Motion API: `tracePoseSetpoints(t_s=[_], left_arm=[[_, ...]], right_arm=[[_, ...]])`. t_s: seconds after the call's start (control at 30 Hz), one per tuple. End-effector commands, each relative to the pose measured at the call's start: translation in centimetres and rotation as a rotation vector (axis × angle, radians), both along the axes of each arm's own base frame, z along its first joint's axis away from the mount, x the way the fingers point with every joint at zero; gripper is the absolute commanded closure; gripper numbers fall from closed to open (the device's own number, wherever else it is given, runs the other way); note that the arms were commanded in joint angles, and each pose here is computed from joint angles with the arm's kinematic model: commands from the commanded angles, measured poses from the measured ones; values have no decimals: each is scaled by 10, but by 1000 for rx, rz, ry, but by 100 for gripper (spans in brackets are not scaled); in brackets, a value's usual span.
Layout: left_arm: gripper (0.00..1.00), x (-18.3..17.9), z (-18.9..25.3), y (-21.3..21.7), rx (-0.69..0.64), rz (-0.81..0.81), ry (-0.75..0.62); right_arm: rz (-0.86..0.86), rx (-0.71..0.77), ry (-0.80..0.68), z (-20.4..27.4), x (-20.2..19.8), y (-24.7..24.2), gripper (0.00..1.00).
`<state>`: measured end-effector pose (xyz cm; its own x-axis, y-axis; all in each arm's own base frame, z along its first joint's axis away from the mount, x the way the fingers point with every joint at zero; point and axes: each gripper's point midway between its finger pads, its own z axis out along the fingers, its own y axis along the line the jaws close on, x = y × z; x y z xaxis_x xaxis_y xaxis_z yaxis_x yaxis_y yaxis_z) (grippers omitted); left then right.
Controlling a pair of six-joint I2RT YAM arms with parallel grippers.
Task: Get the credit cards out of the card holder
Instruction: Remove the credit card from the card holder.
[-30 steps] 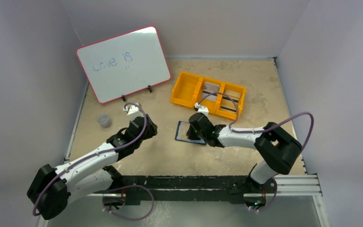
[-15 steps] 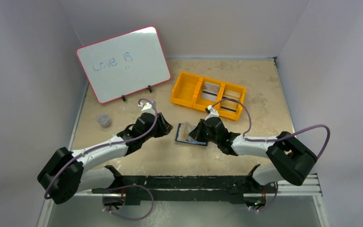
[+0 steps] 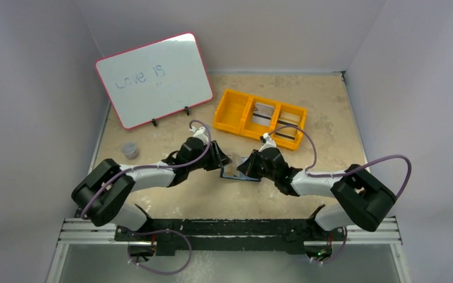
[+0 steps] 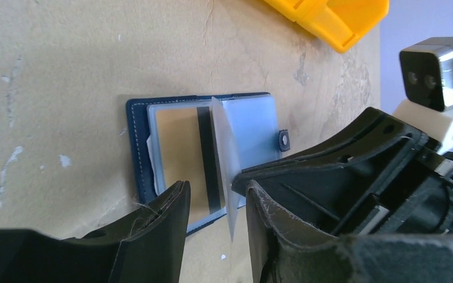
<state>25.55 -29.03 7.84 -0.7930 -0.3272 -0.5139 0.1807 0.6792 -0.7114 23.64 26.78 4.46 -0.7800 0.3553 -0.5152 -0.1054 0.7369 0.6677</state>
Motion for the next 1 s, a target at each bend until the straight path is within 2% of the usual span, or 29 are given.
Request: tracePoseSetpoints(t_s=[0.0,0.13,0.33,0.37,0.43,0.47,0.5,0.67,0.83,0.97], left_arm=[[61,10,28,-34,-128,-77,-39],[62,10,24,-43,-152,-91,-28],[86,14,6,-47,-100,-102,6],[91,15,2,-46,-83,-99,10],[100,16,-4,-43,-52,-89,10],[100,17,-5,-42,-39,-86,10],[100,18,-6,-41,-30,-85,7],[100,20,-13,-28,79,-70,0],[100,18,-4,6,237,-16,-37],[100,13,6,27,335,18,-65]], right_arm=[[-4,76,-55,22,7,6,100],[-5,81,-57,22,7,5,100],[-5,65,-52,30,9,4,100],[-11,51,-48,32,10,3,97],[-22,15,-30,31,8,-3,80],[-33,1,-28,32,8,-6,71],[-47,-10,-27,33,8,-9,66],[-183,-131,-18,35,12,-44,58],[-206,-220,13,32,18,-53,60],[-166,-196,32,31,20,-39,64]])
